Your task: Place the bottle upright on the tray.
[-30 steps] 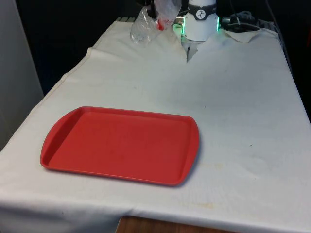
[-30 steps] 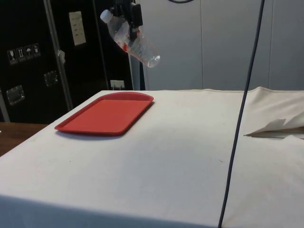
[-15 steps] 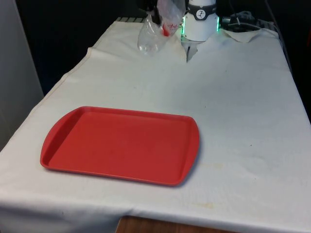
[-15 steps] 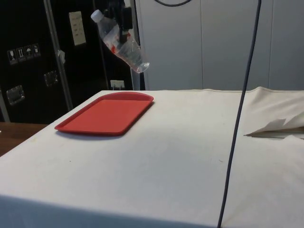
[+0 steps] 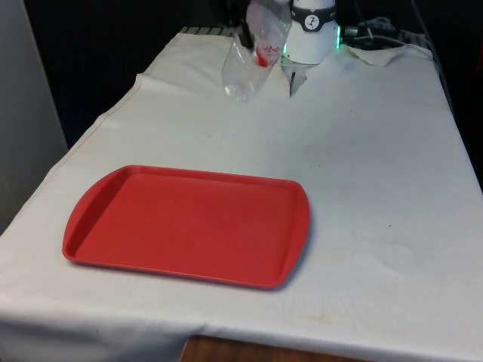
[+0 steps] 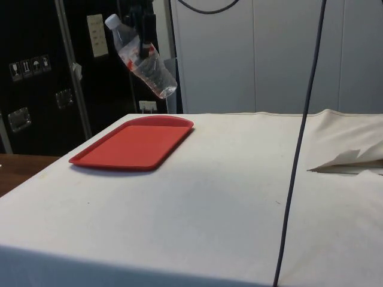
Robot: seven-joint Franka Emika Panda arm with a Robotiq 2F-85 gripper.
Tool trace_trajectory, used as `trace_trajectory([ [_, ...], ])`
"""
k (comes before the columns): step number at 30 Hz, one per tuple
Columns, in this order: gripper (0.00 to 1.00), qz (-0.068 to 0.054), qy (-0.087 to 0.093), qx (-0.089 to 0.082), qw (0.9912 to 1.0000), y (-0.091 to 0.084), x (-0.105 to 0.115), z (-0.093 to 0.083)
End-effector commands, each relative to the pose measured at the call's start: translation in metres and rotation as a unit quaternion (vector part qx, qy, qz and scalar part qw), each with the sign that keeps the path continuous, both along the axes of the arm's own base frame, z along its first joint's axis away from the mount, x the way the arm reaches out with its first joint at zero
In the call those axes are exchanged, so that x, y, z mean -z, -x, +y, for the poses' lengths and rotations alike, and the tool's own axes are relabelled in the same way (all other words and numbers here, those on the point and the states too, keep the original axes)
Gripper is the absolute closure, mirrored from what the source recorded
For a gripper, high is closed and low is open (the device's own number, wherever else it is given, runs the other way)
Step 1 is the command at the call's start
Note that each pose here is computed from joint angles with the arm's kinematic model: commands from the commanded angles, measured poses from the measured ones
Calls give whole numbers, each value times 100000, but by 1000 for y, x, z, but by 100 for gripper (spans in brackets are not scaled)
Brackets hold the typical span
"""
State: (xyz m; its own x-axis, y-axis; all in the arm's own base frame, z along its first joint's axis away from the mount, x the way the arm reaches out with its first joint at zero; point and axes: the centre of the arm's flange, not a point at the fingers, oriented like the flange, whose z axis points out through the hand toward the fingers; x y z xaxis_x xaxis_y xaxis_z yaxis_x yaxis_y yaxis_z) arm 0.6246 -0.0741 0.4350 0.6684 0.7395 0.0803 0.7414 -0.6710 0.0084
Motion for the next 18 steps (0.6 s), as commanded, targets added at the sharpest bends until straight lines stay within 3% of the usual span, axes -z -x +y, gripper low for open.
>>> trace_trajectory([
  [1,64,-600,-465,535,99996,-3,1,-1],
  [6,64,-1877,-1732,1635,99954,-8,4,-1],
  [7,64,-1538,-1541,1326,99967,-6,4,0],
  [18,64,-3974,-3460,3763,99790,-15,10,-6],
])
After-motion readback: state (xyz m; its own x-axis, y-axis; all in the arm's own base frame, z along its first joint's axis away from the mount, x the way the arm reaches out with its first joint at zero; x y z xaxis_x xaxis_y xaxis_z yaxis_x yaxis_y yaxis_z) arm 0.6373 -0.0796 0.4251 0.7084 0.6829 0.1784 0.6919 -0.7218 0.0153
